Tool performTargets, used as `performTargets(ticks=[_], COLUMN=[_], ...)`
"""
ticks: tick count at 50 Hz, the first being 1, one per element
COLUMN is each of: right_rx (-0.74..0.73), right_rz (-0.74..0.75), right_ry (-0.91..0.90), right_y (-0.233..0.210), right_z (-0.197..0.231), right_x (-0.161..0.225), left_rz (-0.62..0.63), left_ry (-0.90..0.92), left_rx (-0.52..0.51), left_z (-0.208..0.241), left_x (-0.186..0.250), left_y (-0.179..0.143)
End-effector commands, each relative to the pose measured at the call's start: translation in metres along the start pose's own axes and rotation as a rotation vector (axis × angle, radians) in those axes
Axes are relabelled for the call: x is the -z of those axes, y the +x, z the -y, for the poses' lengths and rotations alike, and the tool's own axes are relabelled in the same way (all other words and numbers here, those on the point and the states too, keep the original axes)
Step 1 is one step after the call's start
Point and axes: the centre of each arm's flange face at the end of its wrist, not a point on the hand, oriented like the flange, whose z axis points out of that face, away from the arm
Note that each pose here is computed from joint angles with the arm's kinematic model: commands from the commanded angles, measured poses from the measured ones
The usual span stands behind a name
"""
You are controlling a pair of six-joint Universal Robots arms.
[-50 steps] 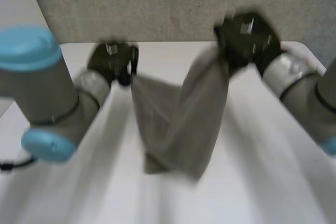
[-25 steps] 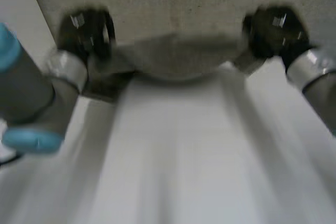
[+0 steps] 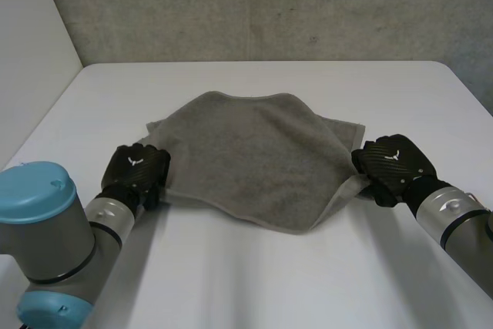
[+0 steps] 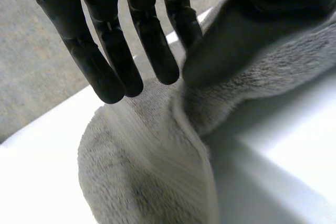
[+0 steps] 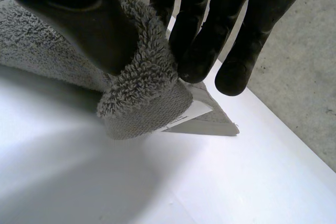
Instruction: Fold the towel.
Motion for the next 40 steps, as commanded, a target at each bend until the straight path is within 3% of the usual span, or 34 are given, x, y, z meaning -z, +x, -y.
performTargets(ticks=[1, 13, 40], right_rx=[-0.027, -0.206, -0.248], right_rz=[-0.042, -0.138, -0.164], right_ry=[-0.026, -0.044, -0.063], right_y=[0.009, 0.034, 0.043], right_z=[-0.007, -0.013, -0.021], right_x=[0.001, -0.004, -0.007], left_rz=[0.007, -0.022, -0.001], left_ry=[0.021, -0.027, -0.031], left_rx=[-0.001, -0.004, -0.008], left_z=[-0.007, -0.022, -0.023], left_x=[-0.008, -0.004, -0.004], left_y=[0.003, 0.011, 0.006])
